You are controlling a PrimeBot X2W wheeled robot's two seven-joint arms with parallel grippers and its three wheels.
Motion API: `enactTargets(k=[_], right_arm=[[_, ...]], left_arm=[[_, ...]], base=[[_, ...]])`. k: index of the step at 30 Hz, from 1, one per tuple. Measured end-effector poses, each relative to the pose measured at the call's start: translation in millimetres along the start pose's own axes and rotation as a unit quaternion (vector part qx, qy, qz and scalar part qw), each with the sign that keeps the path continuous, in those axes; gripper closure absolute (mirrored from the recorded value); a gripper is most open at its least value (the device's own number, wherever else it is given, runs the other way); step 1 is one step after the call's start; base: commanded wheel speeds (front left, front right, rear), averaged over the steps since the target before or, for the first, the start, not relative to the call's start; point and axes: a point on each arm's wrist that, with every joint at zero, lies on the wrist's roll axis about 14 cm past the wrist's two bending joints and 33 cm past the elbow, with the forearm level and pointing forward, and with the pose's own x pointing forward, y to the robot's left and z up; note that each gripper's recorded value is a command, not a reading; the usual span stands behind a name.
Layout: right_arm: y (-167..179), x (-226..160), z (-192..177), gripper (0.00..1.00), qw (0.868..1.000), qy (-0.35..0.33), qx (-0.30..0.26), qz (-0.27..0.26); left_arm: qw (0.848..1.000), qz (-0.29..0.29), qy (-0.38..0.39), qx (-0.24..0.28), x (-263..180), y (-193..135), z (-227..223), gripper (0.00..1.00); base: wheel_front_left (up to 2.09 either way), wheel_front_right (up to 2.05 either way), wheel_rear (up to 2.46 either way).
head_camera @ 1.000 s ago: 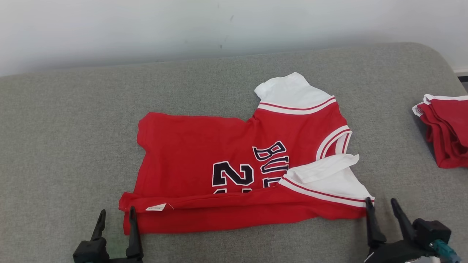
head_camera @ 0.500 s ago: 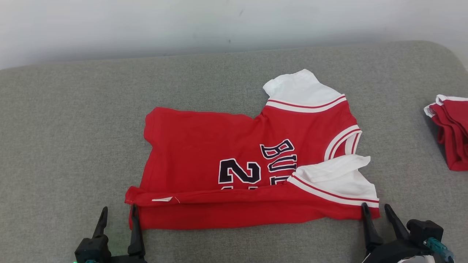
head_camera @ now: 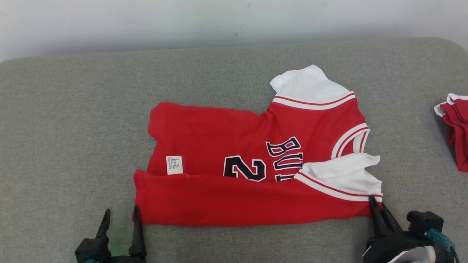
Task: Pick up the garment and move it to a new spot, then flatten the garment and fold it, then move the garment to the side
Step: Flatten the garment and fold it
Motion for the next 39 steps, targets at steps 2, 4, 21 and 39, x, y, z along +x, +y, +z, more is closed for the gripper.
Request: enactTargets(k=[2,4,21,39], right_arm=[[-3,2,7,1.00,1.000,-0.010,-0.002,-0.001],[-4,3,11,1.00,1.000,-0.014,-0.003,-0.002],[-13,6,20,1.00,0.999,-0.030,-0.002,-0.013],[-20,-21,46,1.00,0.996,-0.081,0.004,-0.037]], left_arm=[[1.000,-0.013,0.009,-0.015,3,-5,-6,0.00],[0.999,-0.021,0.013,-0.024,6,-9,-8,0.00],[0.993,-0.071,0.069,-0.058,18,-42,-40,1.00],[0.996,-0.066,0.025,-0.054,-10,-32,-13,1.00]], base=[[0.00,0.00,0.00],[0.00,0.00,0.00],[0.00,0.00,0.00],[0.00,0.00,0.00]])
